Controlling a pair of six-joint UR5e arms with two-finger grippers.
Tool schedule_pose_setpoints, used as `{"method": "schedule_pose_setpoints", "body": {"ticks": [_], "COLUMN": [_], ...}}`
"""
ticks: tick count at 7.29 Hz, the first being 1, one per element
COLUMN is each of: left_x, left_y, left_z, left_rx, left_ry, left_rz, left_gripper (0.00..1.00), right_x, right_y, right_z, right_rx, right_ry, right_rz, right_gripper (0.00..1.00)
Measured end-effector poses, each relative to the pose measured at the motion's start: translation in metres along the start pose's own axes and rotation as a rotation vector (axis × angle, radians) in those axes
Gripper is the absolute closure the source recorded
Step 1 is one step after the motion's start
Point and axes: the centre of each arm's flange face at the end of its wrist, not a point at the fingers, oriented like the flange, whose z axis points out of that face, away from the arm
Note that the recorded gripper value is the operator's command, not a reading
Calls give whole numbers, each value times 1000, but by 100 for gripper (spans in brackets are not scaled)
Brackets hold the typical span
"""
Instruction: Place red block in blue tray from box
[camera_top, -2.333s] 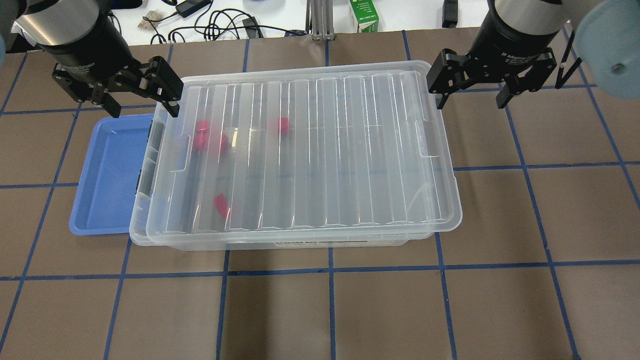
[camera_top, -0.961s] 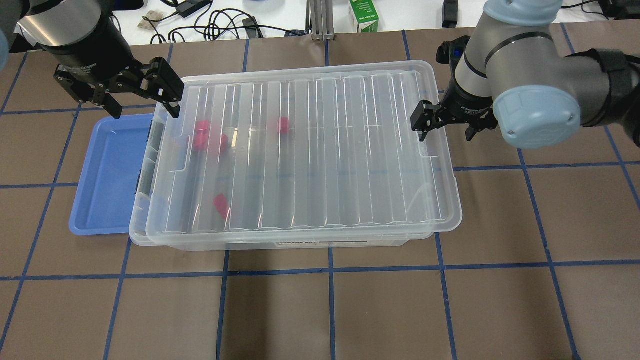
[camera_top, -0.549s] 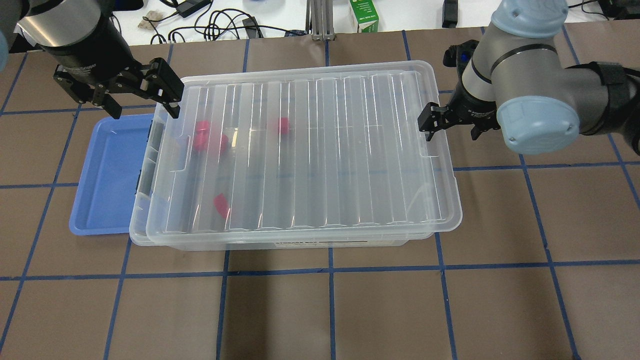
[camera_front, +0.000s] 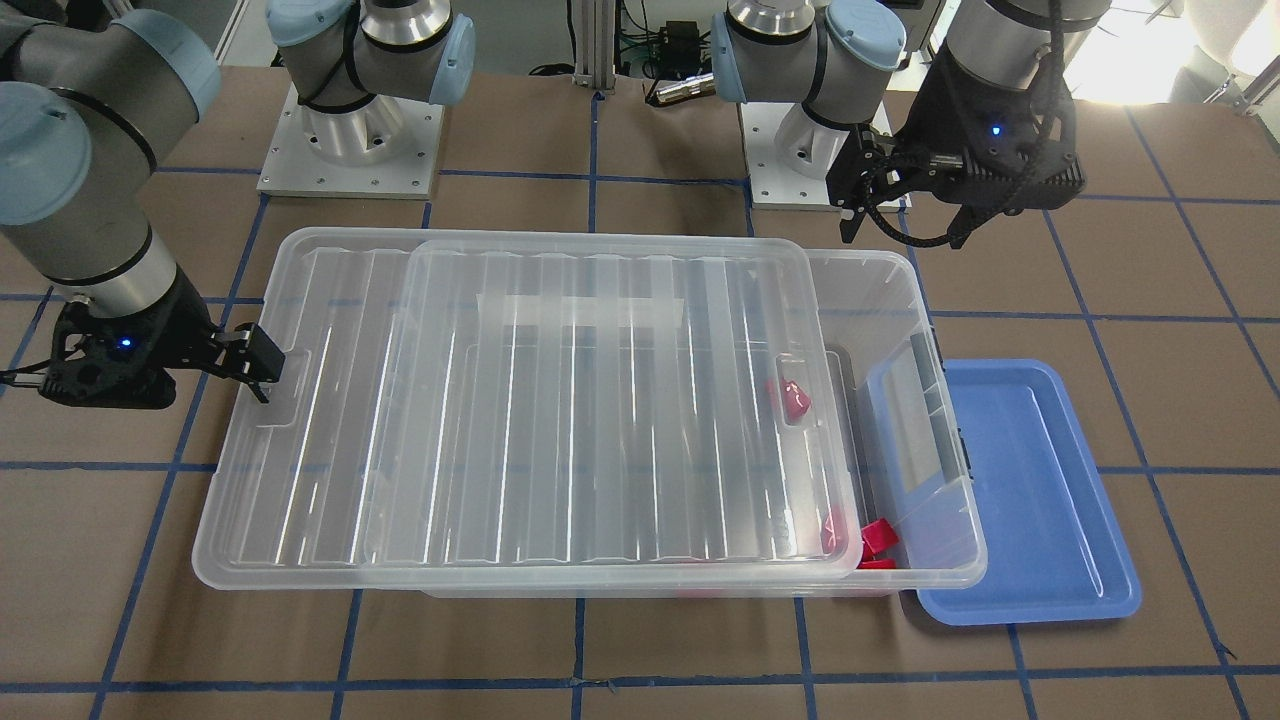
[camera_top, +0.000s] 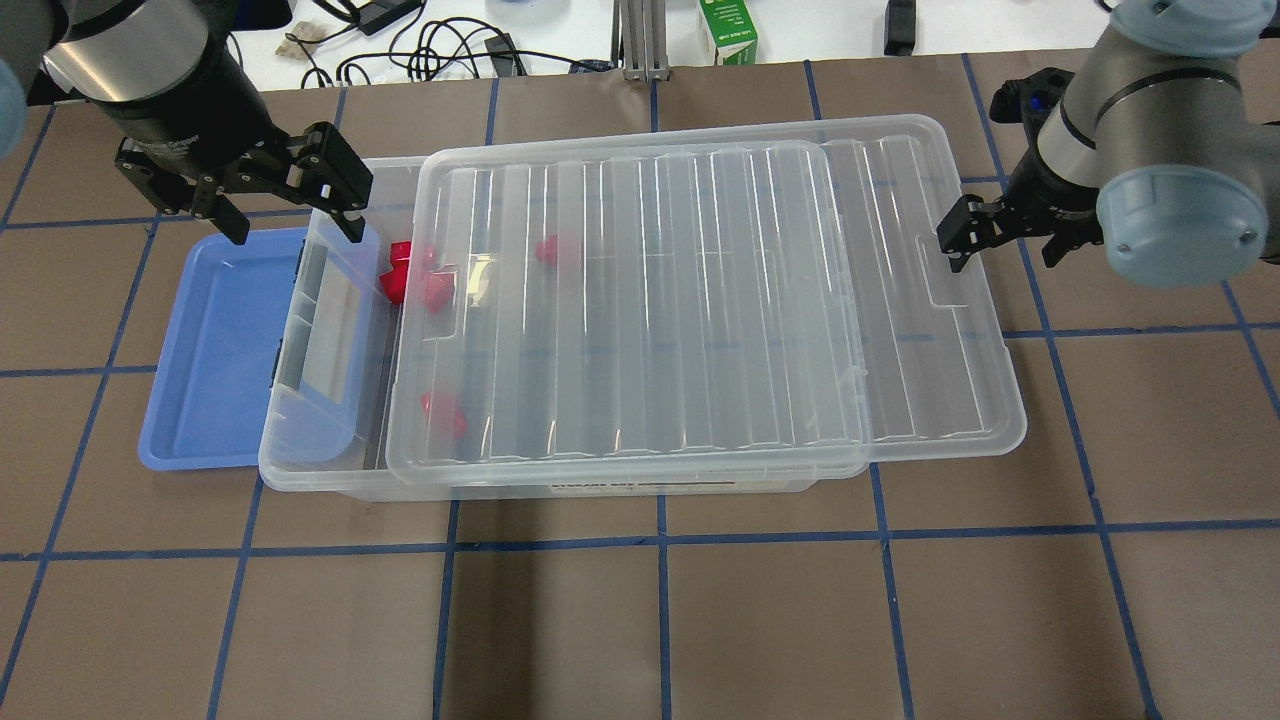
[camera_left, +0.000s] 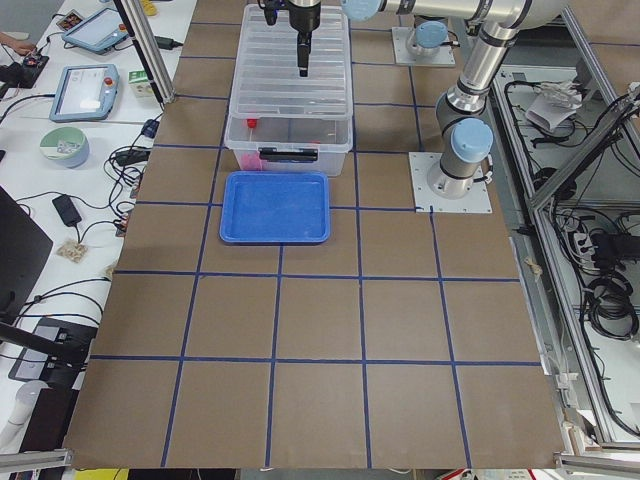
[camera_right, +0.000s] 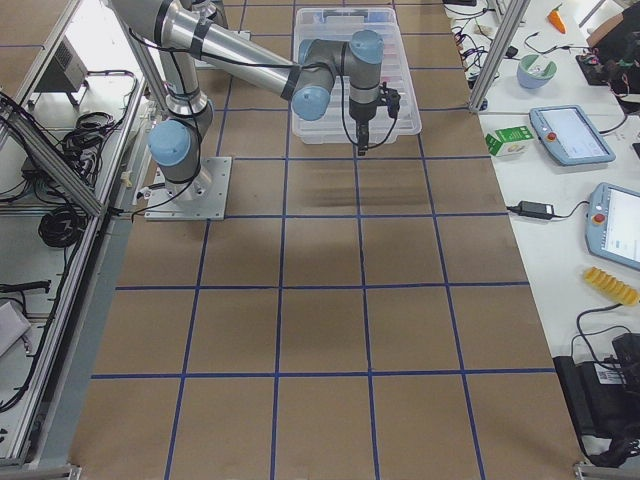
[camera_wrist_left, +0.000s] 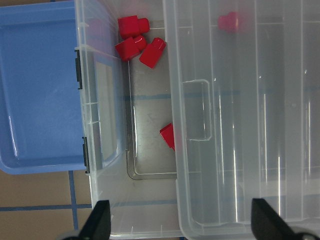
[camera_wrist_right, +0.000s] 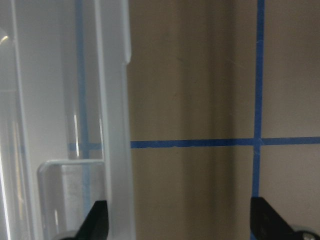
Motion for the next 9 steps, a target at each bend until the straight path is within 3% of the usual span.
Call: {"method": "schedule_pose_setpoints", "body": {"ticks": [3,7,9], "left_x": [0,-3,-4], "left_y": [-1,-13,-29], "left_z": [-2,8,56], "left_rx": [4,1,-54], "left_ry": [-1,19,56], "left_rz": [-1,-11,-53], "left_gripper": [0,0,0], "right_x": [56,65,70], "right_y": [2,3,4], "right_z": [2,1,0], "right_rx": [-10,-9,-8], "right_ry": [15,20,22], "right_rz": [21,22,32], "right_gripper": [0,0,0]}}
